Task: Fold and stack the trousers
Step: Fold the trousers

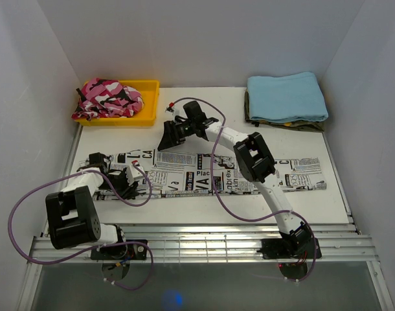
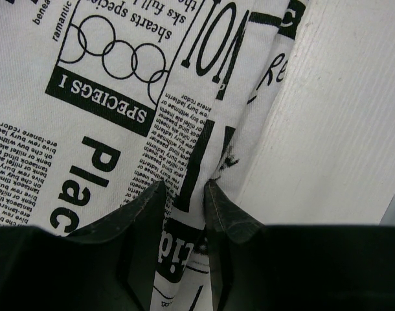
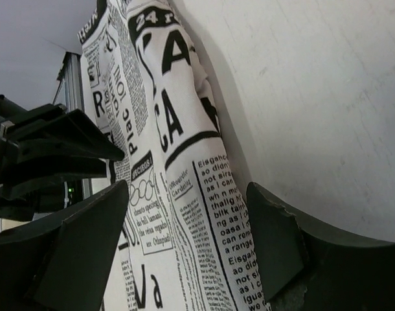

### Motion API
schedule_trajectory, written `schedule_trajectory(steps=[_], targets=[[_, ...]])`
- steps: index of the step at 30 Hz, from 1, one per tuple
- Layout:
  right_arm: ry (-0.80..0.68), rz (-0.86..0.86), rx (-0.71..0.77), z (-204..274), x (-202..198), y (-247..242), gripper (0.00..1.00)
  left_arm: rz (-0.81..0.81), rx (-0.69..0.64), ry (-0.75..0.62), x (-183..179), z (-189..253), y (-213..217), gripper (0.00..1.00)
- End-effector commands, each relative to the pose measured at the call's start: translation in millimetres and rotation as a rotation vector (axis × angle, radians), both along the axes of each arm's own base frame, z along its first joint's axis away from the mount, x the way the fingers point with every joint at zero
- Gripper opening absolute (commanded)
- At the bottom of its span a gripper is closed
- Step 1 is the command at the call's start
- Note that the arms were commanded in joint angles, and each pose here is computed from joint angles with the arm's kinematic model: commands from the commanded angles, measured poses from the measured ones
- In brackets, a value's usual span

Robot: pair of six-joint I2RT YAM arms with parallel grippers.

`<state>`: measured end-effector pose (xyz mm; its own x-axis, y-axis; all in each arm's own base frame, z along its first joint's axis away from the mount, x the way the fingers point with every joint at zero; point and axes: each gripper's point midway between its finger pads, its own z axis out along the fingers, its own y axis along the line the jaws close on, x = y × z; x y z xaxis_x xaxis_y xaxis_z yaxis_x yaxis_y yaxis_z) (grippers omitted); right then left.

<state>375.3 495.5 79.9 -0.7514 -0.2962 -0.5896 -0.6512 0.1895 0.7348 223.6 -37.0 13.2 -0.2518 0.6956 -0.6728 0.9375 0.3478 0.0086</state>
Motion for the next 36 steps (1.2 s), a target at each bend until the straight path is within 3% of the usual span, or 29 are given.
schedule_trajectory(steps=[1, 6, 10, 13, 20, 27, 33, 36], targets=[[0.002, 0.063, -0.004, -5, -10, -8, 0.78, -0.013, 0.115, 0.15, -39, -39, 14, 0.42], [0.008, 0.075, -0.02, -10, -11, -18, 0.71, -0.009, 0.111, 0.141, -35, -36, 14, 0.41], [0.071, 0.083, -0.01, -10, -11, -24, 0.5, -0.01, 0.109, 0.142, -36, -36, 14, 0.41], [0.103, 0.098, 0.028, 3, -11, -27, 0.44, -0.013, 0.108, 0.149, -39, -37, 13, 0.41], [0.128, 0.12, 0.097, 30, -20, -27, 0.47, -0.007, 0.104, 0.151, -38, -38, 13, 0.41], [0.237, 0.14, 0.094, 12, -29, -18, 0.49, -0.008, 0.105, 0.147, -37, -37, 13, 0.41], [0.254, 0.159, 0.136, 28, -33, -17, 0.45, -0.007, 0.108, 0.154, -39, -38, 13, 0.41], [0.27, 0.152, 0.122, 28, -34, -14, 0.48, -0.011, 0.102, 0.152, -39, -39, 12, 0.4]])
